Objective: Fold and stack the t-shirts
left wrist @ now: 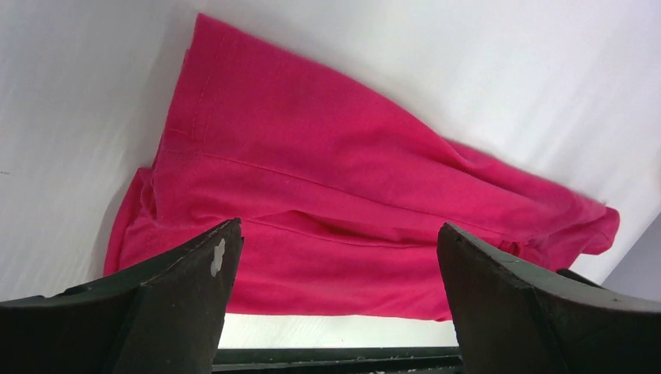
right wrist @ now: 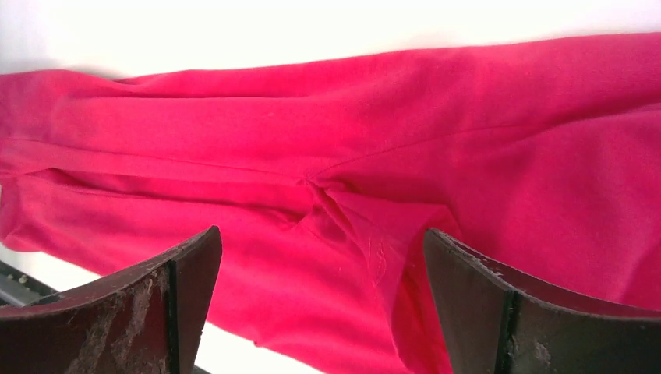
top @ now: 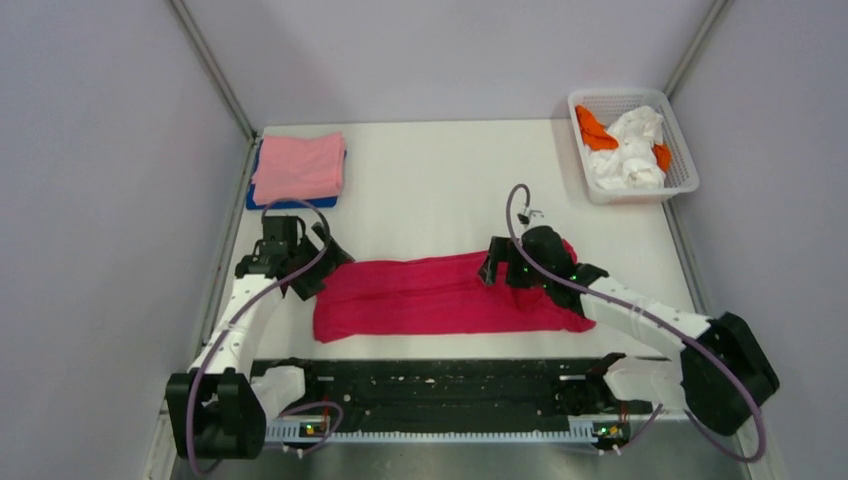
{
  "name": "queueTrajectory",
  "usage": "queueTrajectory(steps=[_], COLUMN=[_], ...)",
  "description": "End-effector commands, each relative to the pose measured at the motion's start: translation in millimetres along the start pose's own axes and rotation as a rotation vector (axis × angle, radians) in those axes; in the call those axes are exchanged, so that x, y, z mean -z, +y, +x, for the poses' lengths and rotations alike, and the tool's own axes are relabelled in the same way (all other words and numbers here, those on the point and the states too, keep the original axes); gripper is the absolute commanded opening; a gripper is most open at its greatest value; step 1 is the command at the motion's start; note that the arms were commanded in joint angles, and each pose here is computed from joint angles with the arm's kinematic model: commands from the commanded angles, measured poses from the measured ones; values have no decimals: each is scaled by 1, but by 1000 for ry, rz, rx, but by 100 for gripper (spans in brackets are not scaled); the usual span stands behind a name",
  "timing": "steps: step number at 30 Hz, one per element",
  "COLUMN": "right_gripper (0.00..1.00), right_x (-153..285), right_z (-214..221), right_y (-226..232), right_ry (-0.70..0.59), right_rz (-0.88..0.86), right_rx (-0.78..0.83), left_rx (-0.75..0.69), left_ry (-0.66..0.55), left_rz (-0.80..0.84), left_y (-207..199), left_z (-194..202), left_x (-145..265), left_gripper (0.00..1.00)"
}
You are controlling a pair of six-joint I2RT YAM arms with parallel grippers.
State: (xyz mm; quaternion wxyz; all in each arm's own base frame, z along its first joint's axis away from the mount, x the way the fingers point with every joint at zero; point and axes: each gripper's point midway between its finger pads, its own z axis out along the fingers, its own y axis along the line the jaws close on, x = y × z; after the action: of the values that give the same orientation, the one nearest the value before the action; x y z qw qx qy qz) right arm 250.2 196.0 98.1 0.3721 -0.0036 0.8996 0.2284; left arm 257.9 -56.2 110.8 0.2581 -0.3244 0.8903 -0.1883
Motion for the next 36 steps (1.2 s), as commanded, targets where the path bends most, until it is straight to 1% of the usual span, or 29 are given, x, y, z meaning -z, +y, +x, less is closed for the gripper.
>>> queueTrajectory(steps=[1,5,7,9,15,18,20,23,26,29,31,36], right_gripper=[99,99,99,99,99,99,99,99,99,99,99,99], right_x=[-25,-34,-31,-27,11,30,37,43,41,29,21,8], right_z=[-17,-3,7,20,80,91,77,46,27,14,17,50], right_y=[32,38,51,62,98,104,98,84,58,21,3,-36], right_ry=[-37,-12,26,70,232,262,209,74,17,-3,8,58], right_rz=[-124,-183,-255,-284,-336,-348,-306,-219,-105,-12,24,161], right_rx=[6,5,18,36,115,130,134,116,22,-141,-232,-329], left_rx=[-54,-64,-76,-76,-68,-64,-63,-51,-54,-83,-111,-185], left_ry=[-9,-41,-51,-67,-86,-71,-54,-33,11,62,95,152], left_rz=[54,39,22,-14,-24,-23,-16,11,93,170,182,109], left_y=[-8,-4,-2,3,2,1,-1,-8,-24,-42,-49,-42], left_z=[-2,-6,-9,-15,-21,-20,-19,-17,-12,1,11,37], left_x=[-2,-1,-1,-1,-5,-8,-10,-13,-15,-18,-22,-37], left_gripper=[99,99,99,99,99,99,99,99,99,99,99,99])
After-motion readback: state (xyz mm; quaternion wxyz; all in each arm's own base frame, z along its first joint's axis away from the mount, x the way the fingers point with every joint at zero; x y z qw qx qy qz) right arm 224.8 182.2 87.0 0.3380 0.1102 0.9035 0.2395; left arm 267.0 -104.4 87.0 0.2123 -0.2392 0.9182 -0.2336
